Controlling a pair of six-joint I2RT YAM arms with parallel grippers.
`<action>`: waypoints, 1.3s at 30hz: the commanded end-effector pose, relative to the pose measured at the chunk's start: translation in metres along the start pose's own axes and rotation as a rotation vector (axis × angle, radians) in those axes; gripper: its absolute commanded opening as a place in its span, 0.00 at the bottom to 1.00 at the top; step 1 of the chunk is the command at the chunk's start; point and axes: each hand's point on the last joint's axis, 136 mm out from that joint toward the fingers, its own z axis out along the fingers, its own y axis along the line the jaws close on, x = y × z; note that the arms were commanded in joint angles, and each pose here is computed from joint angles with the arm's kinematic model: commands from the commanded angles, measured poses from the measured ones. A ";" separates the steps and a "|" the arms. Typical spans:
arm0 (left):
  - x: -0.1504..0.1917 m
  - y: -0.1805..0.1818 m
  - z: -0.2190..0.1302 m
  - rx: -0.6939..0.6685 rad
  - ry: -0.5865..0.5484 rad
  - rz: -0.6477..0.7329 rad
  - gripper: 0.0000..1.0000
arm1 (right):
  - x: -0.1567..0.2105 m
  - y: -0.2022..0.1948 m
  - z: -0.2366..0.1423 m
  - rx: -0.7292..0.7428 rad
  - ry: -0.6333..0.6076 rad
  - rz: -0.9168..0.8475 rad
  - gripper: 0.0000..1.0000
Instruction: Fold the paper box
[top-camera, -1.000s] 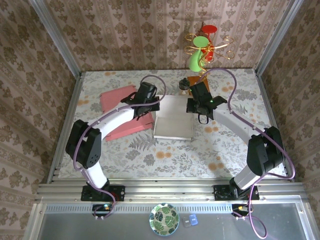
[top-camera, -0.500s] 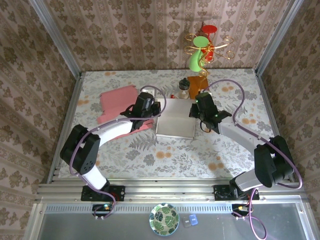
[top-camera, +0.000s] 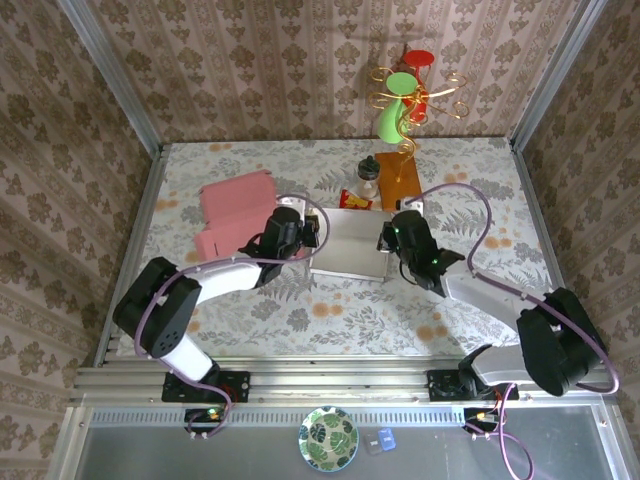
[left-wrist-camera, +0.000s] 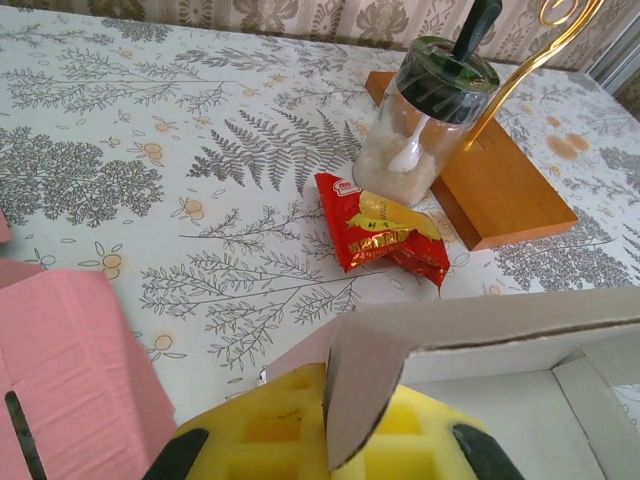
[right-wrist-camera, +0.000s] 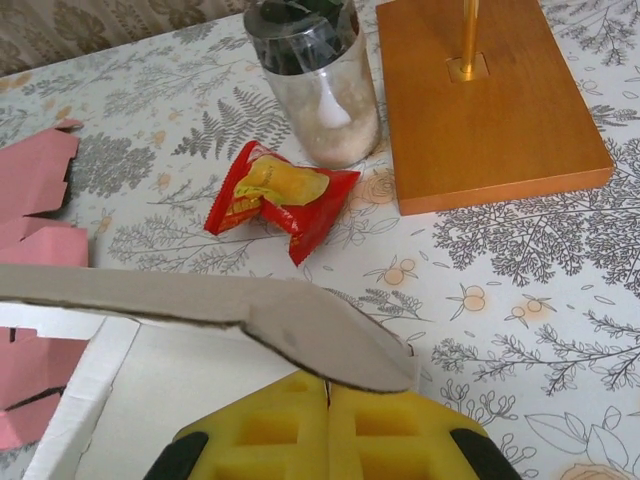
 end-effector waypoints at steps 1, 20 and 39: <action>-0.002 -0.028 -0.013 0.111 -0.078 0.032 0.00 | -0.006 0.017 -0.013 -0.040 -0.089 -0.051 0.00; 0.041 -0.020 -0.031 0.089 -0.028 0.025 0.00 | 0.035 0.021 -0.039 -0.041 0.074 -0.106 0.17; 0.036 -0.023 -0.032 0.052 -0.038 0.082 0.00 | 0.020 0.060 -0.095 -0.232 0.425 0.134 0.85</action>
